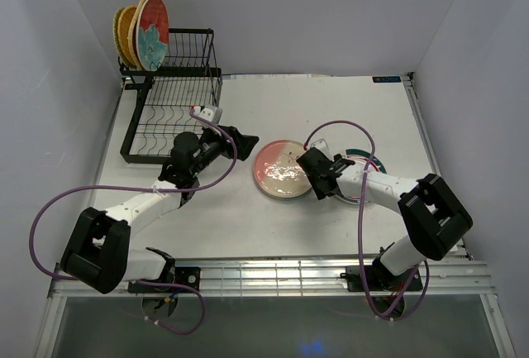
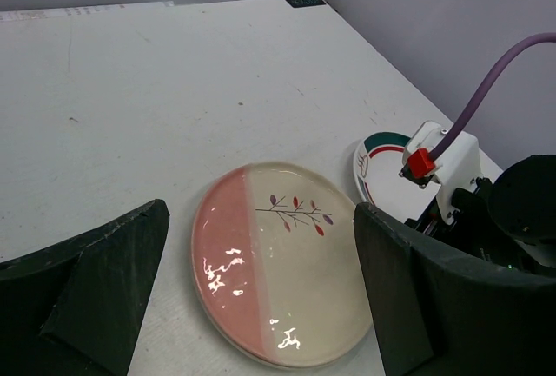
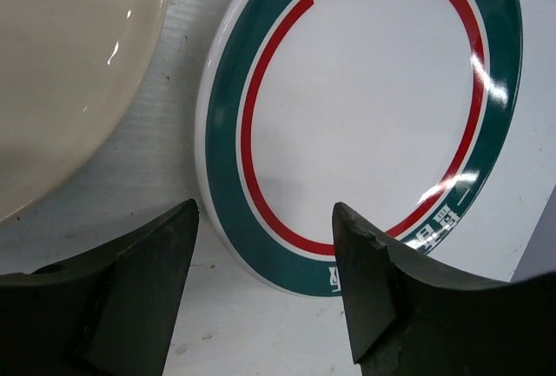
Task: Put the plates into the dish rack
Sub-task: Pick up the plate at the center of the board.
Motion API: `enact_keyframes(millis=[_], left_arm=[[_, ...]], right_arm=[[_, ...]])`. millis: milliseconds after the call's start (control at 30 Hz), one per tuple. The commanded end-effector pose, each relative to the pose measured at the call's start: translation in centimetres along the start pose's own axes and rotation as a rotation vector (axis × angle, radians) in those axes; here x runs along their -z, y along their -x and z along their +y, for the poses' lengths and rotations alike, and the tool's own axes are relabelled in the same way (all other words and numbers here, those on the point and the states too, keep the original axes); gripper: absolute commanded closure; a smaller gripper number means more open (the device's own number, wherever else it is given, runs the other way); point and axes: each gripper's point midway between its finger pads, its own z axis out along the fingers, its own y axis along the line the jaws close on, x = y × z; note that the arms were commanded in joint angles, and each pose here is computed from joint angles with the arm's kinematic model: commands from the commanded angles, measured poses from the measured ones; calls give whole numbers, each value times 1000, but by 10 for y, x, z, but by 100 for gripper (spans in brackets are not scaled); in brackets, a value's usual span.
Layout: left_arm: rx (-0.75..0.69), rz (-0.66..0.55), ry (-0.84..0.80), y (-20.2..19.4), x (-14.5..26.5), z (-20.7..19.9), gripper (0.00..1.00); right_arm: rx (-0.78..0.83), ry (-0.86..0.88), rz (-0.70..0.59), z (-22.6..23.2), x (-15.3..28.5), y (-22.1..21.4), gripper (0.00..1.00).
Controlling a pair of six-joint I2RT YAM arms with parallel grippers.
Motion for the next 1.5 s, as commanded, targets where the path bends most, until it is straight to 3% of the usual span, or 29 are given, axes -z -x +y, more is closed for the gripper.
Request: enact_keyframes(millis=[0,100,367,500,567,667,700,1033,1467], left_arm=[[-13,-25,-6,9,4,-5,2],[-10,-21,-5,8,3,-4,2],[-9,-16,-2,6,3,-3,2],[-6,-12,-3,5,3,-3,3],[-6,-12,-5,5,3,-4,2],[-5,-10,-3,4,2,-3,2],[-6,-11,-2,5,2,-3,2],[30,15,-30,2,-1,-9,2],[270,189,-73,-15,-9,-7,2]], right_arm=[[3,-65,-20,-7,2,13,32],[25,-111,4,-7,-4,11,40],[95,-168,35,1,-13,6,48],[114,-200,2,2,-8,11,64],[111,-191,-7,3,-8,13,66],[110,-180,-29,6,-5,16,82],[112,-182,-41,7,-2,18,92],[114,-245,-221,6,32,42,92],[172,-197,-487,32,80,67,92]])
